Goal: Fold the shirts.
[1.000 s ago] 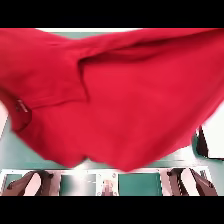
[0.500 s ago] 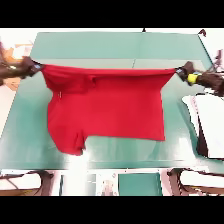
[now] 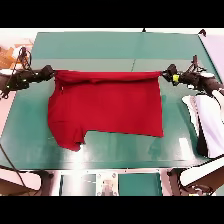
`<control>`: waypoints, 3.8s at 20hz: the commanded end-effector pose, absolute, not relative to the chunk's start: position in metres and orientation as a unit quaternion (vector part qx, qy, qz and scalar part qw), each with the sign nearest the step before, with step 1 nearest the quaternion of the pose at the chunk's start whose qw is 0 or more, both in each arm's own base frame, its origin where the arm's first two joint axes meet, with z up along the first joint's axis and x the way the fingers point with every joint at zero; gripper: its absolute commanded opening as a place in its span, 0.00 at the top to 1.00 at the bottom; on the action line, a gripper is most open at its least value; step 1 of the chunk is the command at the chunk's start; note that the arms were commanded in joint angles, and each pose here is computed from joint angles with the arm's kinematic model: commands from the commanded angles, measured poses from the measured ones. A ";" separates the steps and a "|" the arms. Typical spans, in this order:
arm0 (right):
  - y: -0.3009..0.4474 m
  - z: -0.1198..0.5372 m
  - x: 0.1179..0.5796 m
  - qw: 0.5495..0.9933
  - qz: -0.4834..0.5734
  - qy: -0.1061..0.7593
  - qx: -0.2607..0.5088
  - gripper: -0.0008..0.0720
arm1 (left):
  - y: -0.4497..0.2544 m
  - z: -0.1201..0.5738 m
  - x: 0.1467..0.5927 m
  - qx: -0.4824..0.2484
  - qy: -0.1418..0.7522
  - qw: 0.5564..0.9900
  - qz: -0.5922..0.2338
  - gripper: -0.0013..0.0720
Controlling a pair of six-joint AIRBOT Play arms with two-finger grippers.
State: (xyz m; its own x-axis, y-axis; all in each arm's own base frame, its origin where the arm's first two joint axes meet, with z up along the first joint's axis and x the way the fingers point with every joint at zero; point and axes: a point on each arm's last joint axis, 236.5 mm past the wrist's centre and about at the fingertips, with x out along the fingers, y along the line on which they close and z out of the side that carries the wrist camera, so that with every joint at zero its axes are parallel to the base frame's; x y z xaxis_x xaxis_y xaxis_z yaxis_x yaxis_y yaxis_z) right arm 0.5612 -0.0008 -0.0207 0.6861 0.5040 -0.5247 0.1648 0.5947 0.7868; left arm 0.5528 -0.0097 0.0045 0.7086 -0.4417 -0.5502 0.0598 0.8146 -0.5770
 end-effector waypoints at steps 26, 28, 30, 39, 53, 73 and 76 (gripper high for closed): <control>-0.001 -0.035 0.344 0.719 0.056 0.597 0.352 0.69 | 0.026 -0.033 0.341 -0.228 0.726 0.635 -0.131 0.43; 0.007 -0.038 0.307 0.709 0.039 0.598 0.371 0.70 | 0.029 -0.034 0.301 -0.258 0.723 0.632 -0.107 0.43; 0.020 -0.048 0.266 0.694 0.017 0.601 0.395 0.70 | 0.030 -0.038 0.262 -0.280 0.709 0.642 -0.075 0.43; 0.052 -0.105 0.191 0.669 -0.042 0.590 0.451 0.53 | -0.019 -0.107 0.198 -0.368 0.688 0.625 -0.022 0.43; 0.036 -0.118 0.224 0.685 -0.099 0.508 0.513 0.85 | -0.054 -0.065 0.265 -0.457 0.567 0.674 -0.125 0.95; -0.001 0.010 0.299 0.763 -0.038 0.516 0.387 0.97 | -0.048 0.064 0.284 -0.400 0.499 0.754 -0.149 0.96; 0.001 0.010 0.348 0.771 -0.032 0.509 0.380 0.97 | -0.048 0.072 0.329 -0.372 0.489 0.772 -0.162 0.95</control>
State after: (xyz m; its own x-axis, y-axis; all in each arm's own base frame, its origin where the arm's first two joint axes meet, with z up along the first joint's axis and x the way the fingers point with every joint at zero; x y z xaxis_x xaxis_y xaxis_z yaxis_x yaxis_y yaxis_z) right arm 0.3068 -0.0022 0.0047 0.4478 0.3401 -0.8269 0.4599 0.7055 0.5392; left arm 0.2897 -0.0495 0.0574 0.4231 -0.6247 -0.6563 -0.1671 0.6581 -0.7342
